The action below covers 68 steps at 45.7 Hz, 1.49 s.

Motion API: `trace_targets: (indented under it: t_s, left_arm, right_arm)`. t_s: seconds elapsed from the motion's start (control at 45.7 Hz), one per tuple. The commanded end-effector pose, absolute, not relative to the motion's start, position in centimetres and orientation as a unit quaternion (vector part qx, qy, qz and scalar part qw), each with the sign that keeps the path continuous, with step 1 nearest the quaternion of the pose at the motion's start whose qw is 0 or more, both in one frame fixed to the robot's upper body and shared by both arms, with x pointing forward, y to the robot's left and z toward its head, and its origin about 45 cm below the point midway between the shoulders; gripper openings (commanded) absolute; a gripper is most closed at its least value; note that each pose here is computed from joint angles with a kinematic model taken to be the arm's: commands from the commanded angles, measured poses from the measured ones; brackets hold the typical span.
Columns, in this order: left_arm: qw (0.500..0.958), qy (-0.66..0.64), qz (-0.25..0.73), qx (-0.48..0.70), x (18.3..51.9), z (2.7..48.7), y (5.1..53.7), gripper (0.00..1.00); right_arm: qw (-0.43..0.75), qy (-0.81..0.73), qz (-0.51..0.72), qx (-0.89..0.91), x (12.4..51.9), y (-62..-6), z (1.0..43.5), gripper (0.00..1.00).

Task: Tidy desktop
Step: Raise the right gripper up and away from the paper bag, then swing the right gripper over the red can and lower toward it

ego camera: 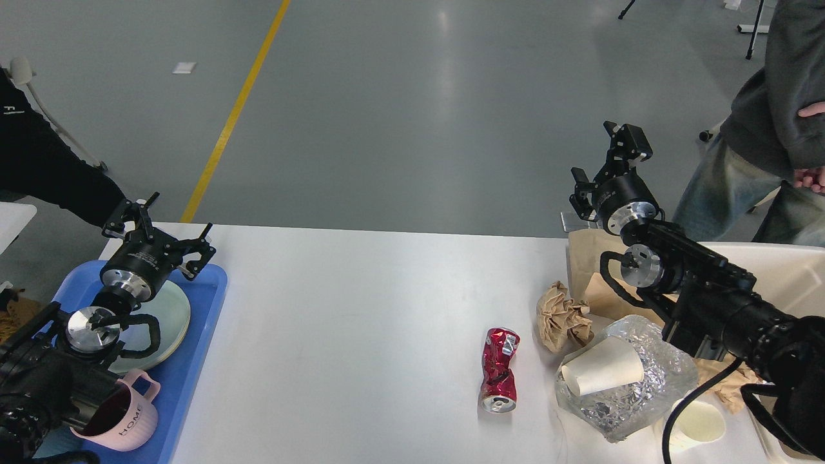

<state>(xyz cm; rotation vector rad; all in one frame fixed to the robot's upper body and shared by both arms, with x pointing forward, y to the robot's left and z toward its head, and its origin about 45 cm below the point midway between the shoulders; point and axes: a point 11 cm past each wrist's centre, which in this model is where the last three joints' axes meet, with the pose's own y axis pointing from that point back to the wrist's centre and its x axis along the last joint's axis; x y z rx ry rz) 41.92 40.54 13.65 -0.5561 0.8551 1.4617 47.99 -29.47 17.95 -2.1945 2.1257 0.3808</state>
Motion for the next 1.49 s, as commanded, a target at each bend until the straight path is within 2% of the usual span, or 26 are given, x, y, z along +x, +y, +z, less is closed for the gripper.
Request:
trace_targets:
  t_s: [0.0, 0.438, 0.635, 0.767, 1.117, 1.314, 1.467]
  left_arm:
    - [0.628, 0.373, 0.638, -0.243, 41.9, 13.7, 40.6, 0.97]
    - [0.628, 0.373, 0.638, -0.243, 41.9, 13.6, 40.5, 0.97]
    - [0.628, 0.373, 0.638, -0.243, 41.9, 13.6, 40.5, 0.97]
    - [0.628, 0.373, 0.638, -0.243, 41.9, 13.6, 40.5, 0.97]
    - [0.629, 0.372, 0.638, -0.244, 42.0, 13.7, 40.5, 0.97]
    - [0.628, 0.373, 0.638, -0.243, 41.9, 13.6, 40.5, 0.97]
    - [0.628, 0.373, 0.638, -0.243, 41.9, 13.6, 40.5, 0.97]
  right_arm:
    - [-0.039, 0.642, 0.073, -0.762, 48.1, -27.5, 18.1, 1.00]
    - [-0.286, 0.461, -0.062, -0.838, 48.2, -27.2, 19.5, 1.00]
    - [-0.411, 0.413, -0.035, -0.812, 48.2, -28.1, 19.7, 1.00]
    - [-0.431, 0.401, -0.022, -0.808, 48.2, -27.8, 20.3, 1.00]
    - [-0.489, 0.249, 0.004, -0.836, 46.0, -25.6, 22.5, 1.00]
    - [-0.496, 0.223, -0.027, -0.839, 46.7, -23.1, 25.2, 1.00]
    - [-0.549, 0.177, -0.067, -0.814, 46.4, -20.8, 26.2, 1.00]
